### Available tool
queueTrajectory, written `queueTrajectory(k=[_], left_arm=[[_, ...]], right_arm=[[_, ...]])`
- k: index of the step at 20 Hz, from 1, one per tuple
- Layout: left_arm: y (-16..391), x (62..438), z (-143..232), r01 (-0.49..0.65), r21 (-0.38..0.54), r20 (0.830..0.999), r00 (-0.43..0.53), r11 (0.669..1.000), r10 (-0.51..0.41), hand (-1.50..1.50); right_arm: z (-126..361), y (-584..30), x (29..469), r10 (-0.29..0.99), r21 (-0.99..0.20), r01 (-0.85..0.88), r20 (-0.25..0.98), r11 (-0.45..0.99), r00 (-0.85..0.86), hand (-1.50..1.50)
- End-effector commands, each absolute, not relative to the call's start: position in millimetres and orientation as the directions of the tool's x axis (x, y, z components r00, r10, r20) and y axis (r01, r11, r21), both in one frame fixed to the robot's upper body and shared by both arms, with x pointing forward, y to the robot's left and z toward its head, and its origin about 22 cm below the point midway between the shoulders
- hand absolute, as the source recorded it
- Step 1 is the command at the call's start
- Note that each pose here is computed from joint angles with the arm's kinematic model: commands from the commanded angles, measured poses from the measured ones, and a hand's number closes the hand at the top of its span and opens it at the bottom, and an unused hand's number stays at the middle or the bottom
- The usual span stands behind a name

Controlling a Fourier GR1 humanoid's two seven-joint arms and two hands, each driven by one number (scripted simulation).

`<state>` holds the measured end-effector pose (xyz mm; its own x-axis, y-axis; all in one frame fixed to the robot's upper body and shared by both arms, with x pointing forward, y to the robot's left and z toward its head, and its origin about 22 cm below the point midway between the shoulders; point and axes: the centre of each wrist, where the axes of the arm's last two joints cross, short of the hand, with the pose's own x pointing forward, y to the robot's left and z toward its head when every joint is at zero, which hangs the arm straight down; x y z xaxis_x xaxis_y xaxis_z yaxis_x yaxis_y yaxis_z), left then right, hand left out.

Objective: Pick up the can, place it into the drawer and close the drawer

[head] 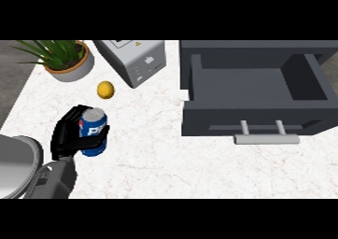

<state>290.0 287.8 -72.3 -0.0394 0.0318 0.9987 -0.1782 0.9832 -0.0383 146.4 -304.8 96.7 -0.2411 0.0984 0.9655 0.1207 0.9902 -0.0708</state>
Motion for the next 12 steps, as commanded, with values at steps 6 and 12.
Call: queueTrajectory(k=[6,12], left_arm=[[246,301,-28,-0.061,-0.070,0.989,-0.131,0.996,0.062,1.50],[211,328,25,-0.020,0.000,0.987,-0.160,1.000,-0.003,1.50]], right_arm=[[97,-301,141,0.094,-0.064,0.136,0.969,0.989,-0.227,-1.50],[99,-299,126,0.112,-0.081,0.126,0.959,0.989,-0.261,-1.50]])
